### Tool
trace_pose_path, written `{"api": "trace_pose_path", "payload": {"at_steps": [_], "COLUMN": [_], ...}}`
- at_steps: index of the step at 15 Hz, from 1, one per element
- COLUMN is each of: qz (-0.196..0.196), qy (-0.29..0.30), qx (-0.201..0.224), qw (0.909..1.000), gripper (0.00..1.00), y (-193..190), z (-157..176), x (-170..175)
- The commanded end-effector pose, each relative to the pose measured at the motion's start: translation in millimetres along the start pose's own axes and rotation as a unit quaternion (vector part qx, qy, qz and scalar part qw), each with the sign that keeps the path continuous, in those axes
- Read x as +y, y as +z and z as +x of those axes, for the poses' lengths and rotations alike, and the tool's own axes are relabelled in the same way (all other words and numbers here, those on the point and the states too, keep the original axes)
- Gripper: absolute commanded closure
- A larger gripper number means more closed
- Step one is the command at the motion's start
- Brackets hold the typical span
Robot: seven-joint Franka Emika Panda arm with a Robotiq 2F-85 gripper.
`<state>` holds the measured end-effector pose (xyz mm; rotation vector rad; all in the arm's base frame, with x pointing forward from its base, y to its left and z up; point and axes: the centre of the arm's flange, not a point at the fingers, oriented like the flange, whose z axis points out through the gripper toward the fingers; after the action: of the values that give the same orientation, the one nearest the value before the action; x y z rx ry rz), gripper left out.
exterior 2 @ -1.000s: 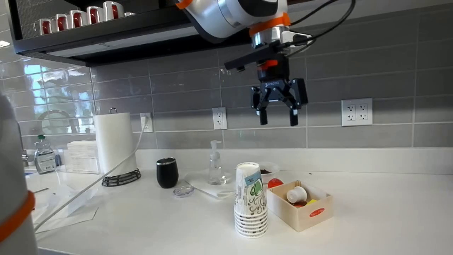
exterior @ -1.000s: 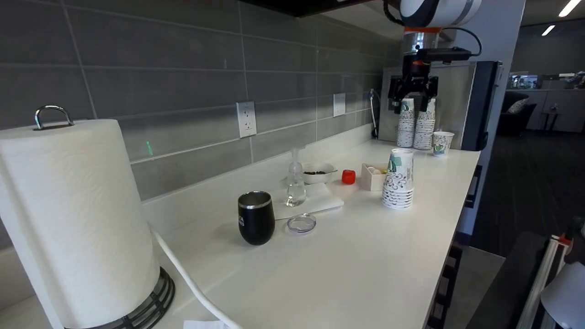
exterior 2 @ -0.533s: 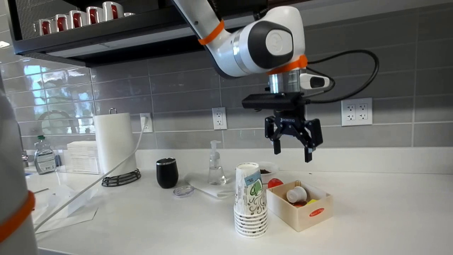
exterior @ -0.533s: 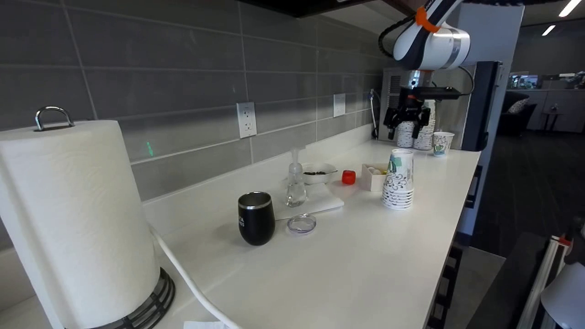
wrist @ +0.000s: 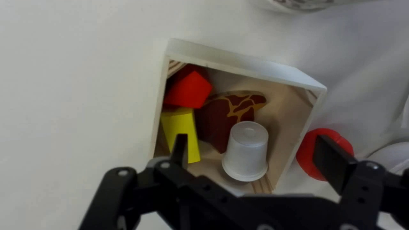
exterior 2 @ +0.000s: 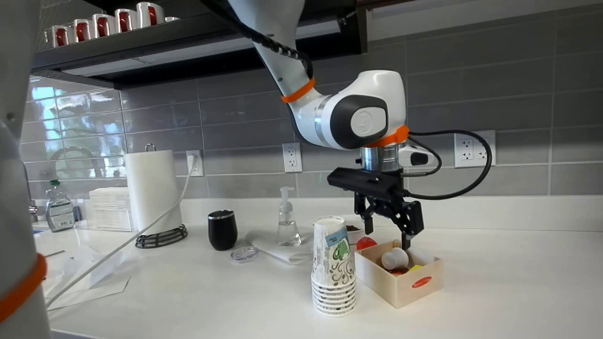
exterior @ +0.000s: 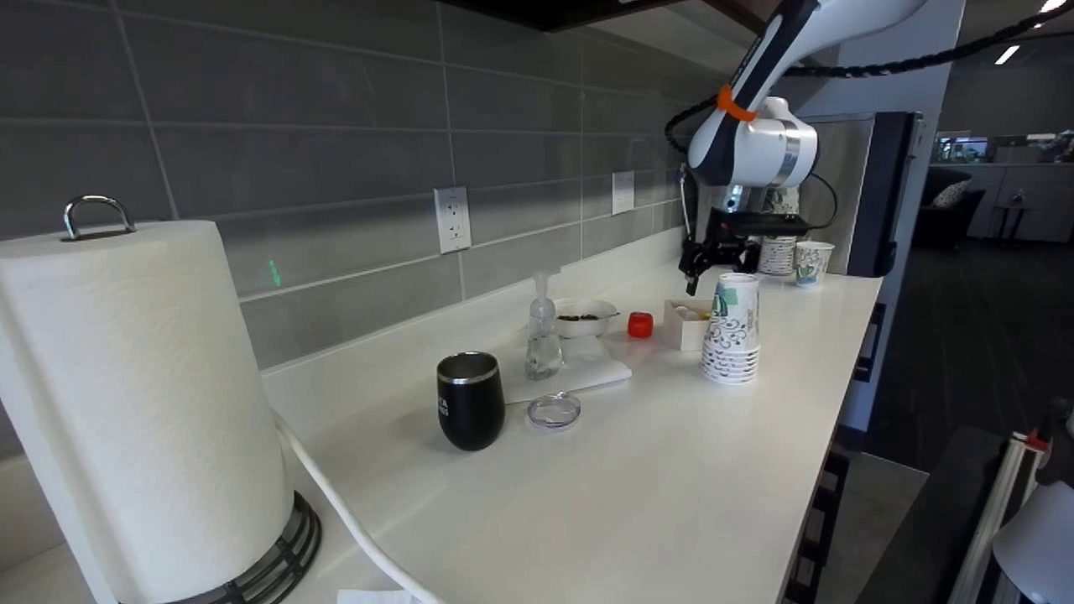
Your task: Remove the coffee pod from the box on the right and place it on the left side of the counter.
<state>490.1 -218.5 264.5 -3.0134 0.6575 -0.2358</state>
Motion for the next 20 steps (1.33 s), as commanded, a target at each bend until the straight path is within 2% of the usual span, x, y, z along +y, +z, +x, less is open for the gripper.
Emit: {"api": "trace_pose_path", "payload": {"at_steps": [1,7,20], "qz": [0.008,0.002,-0.011], "qy": [0.000,0.007,0.015], "qx": [0.008,0.007,-0.014], "qw": [0.9999,0.9999,0.9997], "gripper": [0.00,0.00,0.00], "y": [21.3,32.2,67.0], "z": [26.2,45.3,45.8], "x": [0.3,8.4,9.8]}}
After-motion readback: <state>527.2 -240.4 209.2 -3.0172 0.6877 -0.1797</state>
